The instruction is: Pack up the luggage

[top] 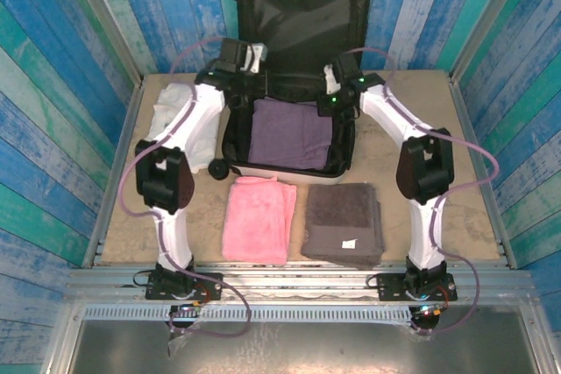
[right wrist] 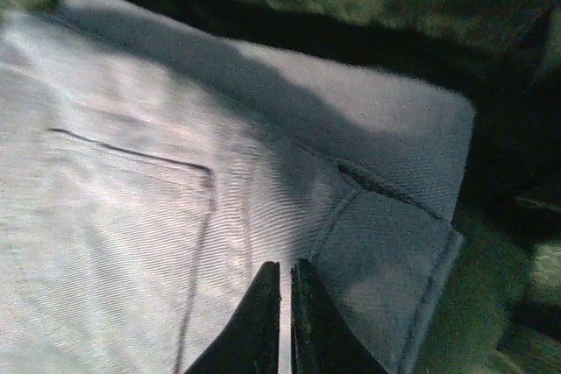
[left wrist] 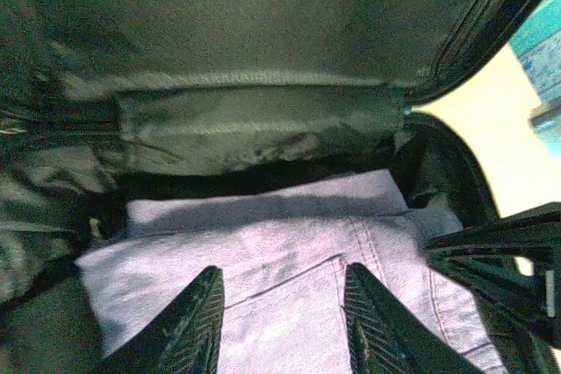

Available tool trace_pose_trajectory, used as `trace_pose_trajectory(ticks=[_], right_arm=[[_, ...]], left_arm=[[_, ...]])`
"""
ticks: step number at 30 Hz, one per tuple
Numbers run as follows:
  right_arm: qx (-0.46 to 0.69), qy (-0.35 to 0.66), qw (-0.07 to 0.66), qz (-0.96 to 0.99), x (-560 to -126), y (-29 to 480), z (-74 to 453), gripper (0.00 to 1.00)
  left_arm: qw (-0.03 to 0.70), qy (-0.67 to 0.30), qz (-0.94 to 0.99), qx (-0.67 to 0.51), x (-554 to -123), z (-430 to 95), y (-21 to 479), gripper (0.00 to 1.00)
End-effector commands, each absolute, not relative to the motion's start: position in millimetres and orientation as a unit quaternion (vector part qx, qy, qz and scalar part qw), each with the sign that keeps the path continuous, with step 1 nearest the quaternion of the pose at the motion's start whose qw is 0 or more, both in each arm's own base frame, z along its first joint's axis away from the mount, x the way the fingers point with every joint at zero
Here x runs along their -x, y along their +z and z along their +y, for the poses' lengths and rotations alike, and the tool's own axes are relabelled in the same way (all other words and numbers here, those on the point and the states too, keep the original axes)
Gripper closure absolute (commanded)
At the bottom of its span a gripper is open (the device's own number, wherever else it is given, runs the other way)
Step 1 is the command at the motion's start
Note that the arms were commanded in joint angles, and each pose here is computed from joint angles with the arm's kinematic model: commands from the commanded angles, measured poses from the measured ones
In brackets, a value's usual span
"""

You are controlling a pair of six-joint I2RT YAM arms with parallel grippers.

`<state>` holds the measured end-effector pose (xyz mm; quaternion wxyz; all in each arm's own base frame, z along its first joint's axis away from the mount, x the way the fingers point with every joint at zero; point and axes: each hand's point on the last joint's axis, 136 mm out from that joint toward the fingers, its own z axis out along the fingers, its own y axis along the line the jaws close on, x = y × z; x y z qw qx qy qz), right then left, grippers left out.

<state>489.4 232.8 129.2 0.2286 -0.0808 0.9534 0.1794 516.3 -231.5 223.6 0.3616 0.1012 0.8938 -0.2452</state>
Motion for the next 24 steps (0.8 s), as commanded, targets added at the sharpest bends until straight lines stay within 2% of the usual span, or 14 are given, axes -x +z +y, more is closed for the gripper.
trace_pose_trajectory(ticks=[1, 7, 9, 11, 12, 14, 15, 18, 19, 20, 24], right_arm=[[0.067, 0.136, 0.209, 0.966, -493, 96, 218, 0.91], [0.074, 0.104, 0.195, 0.973, -491, 72, 207, 0.88], [0.074, 0.102, 0.191, 0.973, -491, 68, 206, 0.83], [0.078, 0.107, 0.191, 0.973, -490, 69, 207, 0.75], [0.081, 0.11, 0.193, 0.972, -490, 70, 208, 0.73], [0.089, 0.116, 0.2, 0.969, -491, 79, 208, 0.66], [0.093, 0.119, 0.205, 0.967, -491, 85, 208, 0.62], [0.099, 0.128, 0.225, 0.961, -491, 110, 204, 0.48], [0.1, 0.135, 0.234, 0.958, -491, 120, 203, 0.43], [0.101, 0.142, 0.243, 0.954, -491, 132, 201, 0.39], [0.105, 0.166, 0.28, 0.94, -488, 178, 195, 0.35]], left_arm=[[0.275, -0.219, 0.931, -0.103, -507, -242, 149, 0.6], [0.192, -0.198, 0.957, -0.093, -500, -243, 69, 0.62], [0.174, -0.186, 0.963, -0.089, -498, -241, 49, 0.63], [0.186, -0.18, 0.962, -0.085, -500, -238, 48, 0.61], [0.198, -0.178, 0.96, -0.082, -503, -237, 53, 0.56], [0.239, -0.182, 0.95, -0.083, -511, -237, 79, 0.29], [0.258, -0.184, 0.944, -0.089, -513, -238, 94, 0.2], [0.324, -0.159, 0.928, -0.092, -523, -226, 150, 0.08], [0.346, -0.137, 0.925, -0.08, -525, -216, 170, 0.01], [0.368, -0.115, 0.92, -0.065, -526, -205, 190, 0.06], [0.438, -0.045, 0.896, 0.059, -515, -137, 254, 0.07]])
